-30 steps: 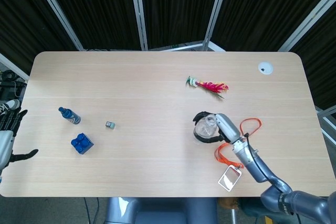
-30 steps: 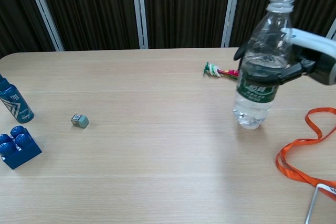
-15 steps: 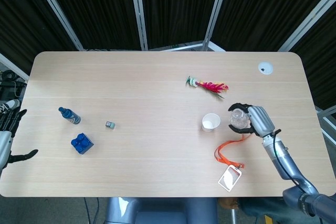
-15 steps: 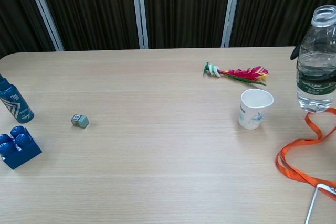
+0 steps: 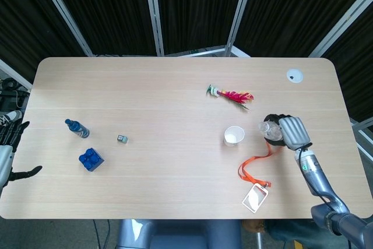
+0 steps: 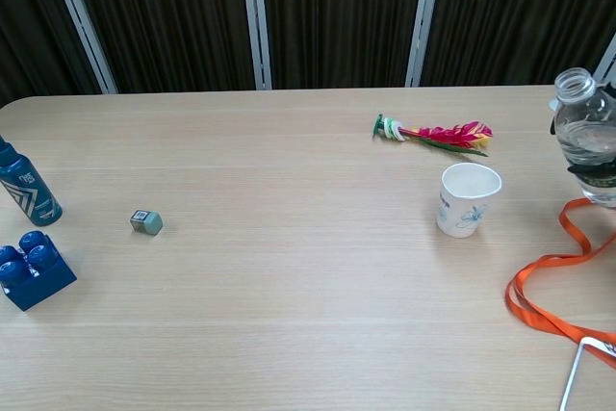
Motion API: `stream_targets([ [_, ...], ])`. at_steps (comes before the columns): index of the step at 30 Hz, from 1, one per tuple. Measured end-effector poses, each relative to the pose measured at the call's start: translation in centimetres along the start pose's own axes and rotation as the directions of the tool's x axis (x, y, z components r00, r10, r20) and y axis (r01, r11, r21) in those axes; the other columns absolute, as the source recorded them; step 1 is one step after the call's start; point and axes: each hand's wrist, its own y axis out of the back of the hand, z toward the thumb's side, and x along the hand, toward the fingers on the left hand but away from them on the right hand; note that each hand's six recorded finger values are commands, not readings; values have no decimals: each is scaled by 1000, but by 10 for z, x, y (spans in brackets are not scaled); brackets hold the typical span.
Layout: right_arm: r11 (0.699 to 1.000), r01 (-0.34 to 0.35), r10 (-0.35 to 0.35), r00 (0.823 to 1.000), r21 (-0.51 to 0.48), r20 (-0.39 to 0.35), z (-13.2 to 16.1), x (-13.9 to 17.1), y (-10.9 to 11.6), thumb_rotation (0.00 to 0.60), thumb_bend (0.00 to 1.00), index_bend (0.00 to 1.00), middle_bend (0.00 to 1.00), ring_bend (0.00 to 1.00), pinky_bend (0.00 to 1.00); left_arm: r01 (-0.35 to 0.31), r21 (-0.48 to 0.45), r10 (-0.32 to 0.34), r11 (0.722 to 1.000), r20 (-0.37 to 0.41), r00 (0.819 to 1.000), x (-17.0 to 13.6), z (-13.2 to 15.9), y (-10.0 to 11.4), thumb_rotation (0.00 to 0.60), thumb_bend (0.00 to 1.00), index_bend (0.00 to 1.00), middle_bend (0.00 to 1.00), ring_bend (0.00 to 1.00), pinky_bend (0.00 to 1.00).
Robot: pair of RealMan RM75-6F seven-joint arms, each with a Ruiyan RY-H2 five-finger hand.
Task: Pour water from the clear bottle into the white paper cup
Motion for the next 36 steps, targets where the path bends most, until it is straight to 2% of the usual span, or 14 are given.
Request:
stream_targets([
  [7, 997, -20, 20, 1000, 71, 8, 2, -2, -5, 600, 536, 410, 558, 540, 537, 0, -1, 0, 1000, 2, 1000, 0, 0, 0, 600, 0, 0, 0, 0, 0],
  [16, 987, -15, 12, 1000, 162, 15, 9, -9, -2, 600, 541, 410, 559, 540, 537, -3, -4, 3, 1000, -1, 1000, 0, -1, 1, 600, 0, 0, 0, 0, 0],
  [26, 945, -21, 18, 1000, 325, 12, 28, -19, -4, 600, 542, 410, 562, 542, 538, 0, -3, 0, 1000, -3, 1000, 1, -1, 1, 600, 0, 0, 0, 0, 0],
  [36, 907, -41, 39, 999, 420, 12, 42, -30, -7, 600, 547, 412, 564, 547, 540, 6, -2, -6, 1000, -9, 1000, 2, -3, 0, 600, 0, 0, 0, 0, 0],
])
